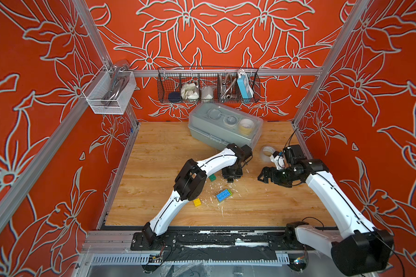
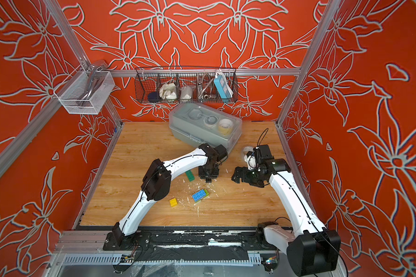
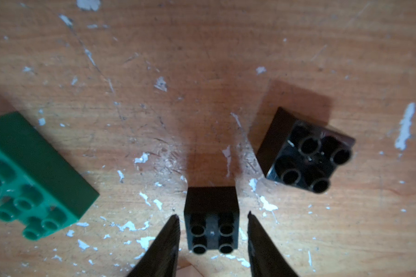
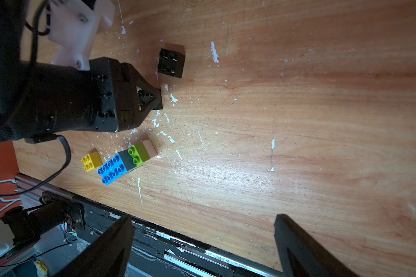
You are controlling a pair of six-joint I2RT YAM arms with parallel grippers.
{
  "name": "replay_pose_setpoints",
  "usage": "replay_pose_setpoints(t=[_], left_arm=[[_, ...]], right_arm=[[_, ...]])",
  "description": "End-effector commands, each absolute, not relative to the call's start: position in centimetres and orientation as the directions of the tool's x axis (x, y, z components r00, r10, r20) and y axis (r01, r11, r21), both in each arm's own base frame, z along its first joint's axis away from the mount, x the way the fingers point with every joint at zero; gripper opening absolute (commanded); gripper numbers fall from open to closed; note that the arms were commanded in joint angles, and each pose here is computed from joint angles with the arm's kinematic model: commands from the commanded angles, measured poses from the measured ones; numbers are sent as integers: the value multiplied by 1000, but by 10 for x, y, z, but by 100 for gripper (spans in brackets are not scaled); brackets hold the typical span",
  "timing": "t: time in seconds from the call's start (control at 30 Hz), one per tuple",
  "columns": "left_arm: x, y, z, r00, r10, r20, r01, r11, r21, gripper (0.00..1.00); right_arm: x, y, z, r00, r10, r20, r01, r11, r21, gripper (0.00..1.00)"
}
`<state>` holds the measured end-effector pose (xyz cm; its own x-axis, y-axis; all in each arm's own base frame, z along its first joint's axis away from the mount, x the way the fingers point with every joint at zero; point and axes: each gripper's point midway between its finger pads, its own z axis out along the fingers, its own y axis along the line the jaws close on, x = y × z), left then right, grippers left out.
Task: Assemble a giraffe with lego
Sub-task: Pick up the lego brick from the center of the board.
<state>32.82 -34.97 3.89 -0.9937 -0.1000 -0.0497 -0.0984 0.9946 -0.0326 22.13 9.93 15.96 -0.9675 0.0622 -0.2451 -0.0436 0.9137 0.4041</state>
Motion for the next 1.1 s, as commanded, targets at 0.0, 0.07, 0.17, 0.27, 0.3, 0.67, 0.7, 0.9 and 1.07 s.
replay_pose_setpoints(t=[0.0,0.07,0.17,0.27,0.3,0.67,0.7,0.9,1.07], left_arm=[[324,-347,33,-995,-92,-23,-92,996,-7,44],[323,-347,32,-996,-92,-21,-92,996,-7,43],[323,-347,31,-996,-93,-17,-92,996,-8,42],[321,-347,28,-995,-95,-10,-95,995,-10,38],[321,-347,28,-995,-95,-9,-95,995,-10,37],[320,-345,25,-995,-97,2,-97,995,-10,36],[319,-345,24,-995,-97,5,-97,995,-10,36],[316,-343,22,-995,-98,14,-98,995,-8,40],[318,-342,27,-995,-97,-3,-97,995,-8,37]], right_arm=[[220,99,159,-969,62,-241,-44,911,410,96],[220,98,159,-969,63,-240,-43,912,409,96],[220,99,159,-969,63,-238,-42,911,411,96],[220,99,160,-969,62,-238,-43,909,414,96],[220,99,160,-969,63,-239,-43,909,414,96],[220,100,160,-969,61,-238,-45,908,416,96],[220,100,160,-969,62,-240,-45,908,417,96],[220,100,159,-969,62,-238,-45,908,417,96],[220,100,159,-969,61,-239,-45,908,417,96]])
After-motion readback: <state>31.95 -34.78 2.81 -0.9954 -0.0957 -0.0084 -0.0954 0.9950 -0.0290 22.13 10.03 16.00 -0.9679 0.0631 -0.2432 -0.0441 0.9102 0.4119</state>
